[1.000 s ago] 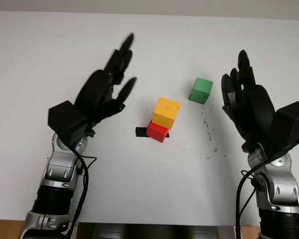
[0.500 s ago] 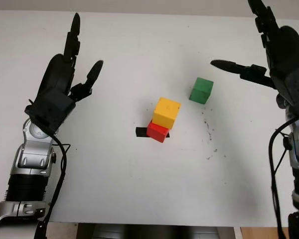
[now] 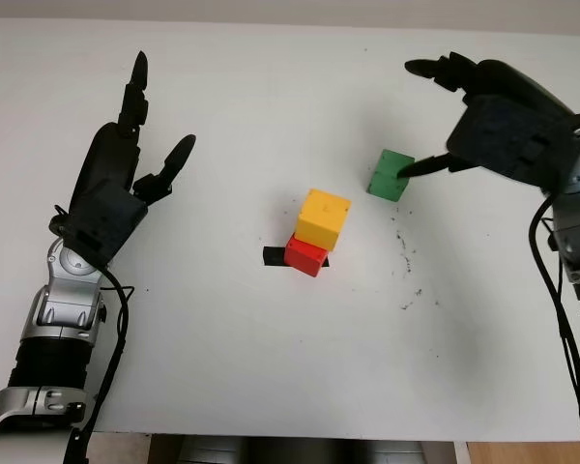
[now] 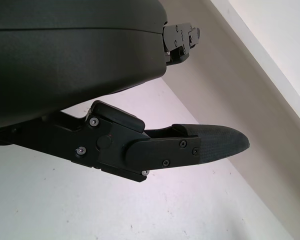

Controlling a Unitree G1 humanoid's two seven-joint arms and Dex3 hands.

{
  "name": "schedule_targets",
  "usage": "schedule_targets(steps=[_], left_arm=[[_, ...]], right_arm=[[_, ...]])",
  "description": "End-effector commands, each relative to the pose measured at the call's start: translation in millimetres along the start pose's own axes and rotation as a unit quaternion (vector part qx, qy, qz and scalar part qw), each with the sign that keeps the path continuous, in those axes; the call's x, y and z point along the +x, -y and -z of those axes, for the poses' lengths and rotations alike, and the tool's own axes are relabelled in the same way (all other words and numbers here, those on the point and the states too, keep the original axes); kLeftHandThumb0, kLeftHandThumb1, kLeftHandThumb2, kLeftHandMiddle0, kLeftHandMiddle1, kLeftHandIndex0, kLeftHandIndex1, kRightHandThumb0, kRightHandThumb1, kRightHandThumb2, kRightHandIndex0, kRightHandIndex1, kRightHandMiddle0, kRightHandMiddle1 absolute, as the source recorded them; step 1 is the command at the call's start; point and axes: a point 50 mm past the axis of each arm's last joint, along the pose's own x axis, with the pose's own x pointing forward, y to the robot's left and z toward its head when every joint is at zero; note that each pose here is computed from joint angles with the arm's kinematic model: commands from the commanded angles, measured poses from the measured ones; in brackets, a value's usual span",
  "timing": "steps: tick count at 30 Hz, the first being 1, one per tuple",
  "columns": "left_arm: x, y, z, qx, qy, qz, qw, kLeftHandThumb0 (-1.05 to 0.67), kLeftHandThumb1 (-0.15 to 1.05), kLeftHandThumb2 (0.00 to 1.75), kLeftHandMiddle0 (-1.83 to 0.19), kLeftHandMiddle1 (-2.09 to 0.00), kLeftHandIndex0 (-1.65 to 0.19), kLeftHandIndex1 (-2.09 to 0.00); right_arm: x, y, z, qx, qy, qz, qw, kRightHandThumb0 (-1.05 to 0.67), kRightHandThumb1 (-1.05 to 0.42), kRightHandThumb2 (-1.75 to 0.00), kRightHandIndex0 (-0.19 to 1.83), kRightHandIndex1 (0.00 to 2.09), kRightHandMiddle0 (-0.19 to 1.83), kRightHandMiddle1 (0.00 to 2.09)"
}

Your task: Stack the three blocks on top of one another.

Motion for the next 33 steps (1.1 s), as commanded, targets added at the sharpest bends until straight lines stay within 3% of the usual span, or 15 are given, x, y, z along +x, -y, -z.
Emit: schedule_targets(steps=[1,9,18,33], left_arm=[[3.7,-3.5,-3.2,0.008,0.008,-0.005,1.0,-0.81,1.05,0.51,0.19,0.0,0.18,-0.05],[3.7,-0.1,-2.5,0.014,0.011,0.005,1.0,-0.82,1.05,0.5,0.18,-0.04,0.17,-0.05],[-0.4,8.3,2.6,0.032,0.003,0.034,0.999,-0.83,1.05,0.5,0.19,0.0,0.19,-0.03],[-3.4,11.8,3.0,0.046,0.013,0.043,0.998,-0.81,1.05,0.48,0.19,-0.05,0.19,-0.03]], right_arm=[[1.8,-3.5,-1.3,-0.006,0.006,-0.006,1.0,-0.68,-0.77,-0.07,-0.1,0.04,0.19,0.12],[2.8,-28.8,-4.8,-0.036,0.025,-0.012,0.999,-0.72,-0.84,-0.07,-0.08,0.06,0.22,0.1],[4.4,-47.4,1.6,-0.143,0.051,0.044,0.987,-0.69,-0.85,-0.06,0.04,0.1,0.36,0.14],[5.0,-49.7,11.4,-0.214,0.035,0.07,0.974,-0.67,-0.85,-0.05,0.14,0.1,0.49,0.12]])
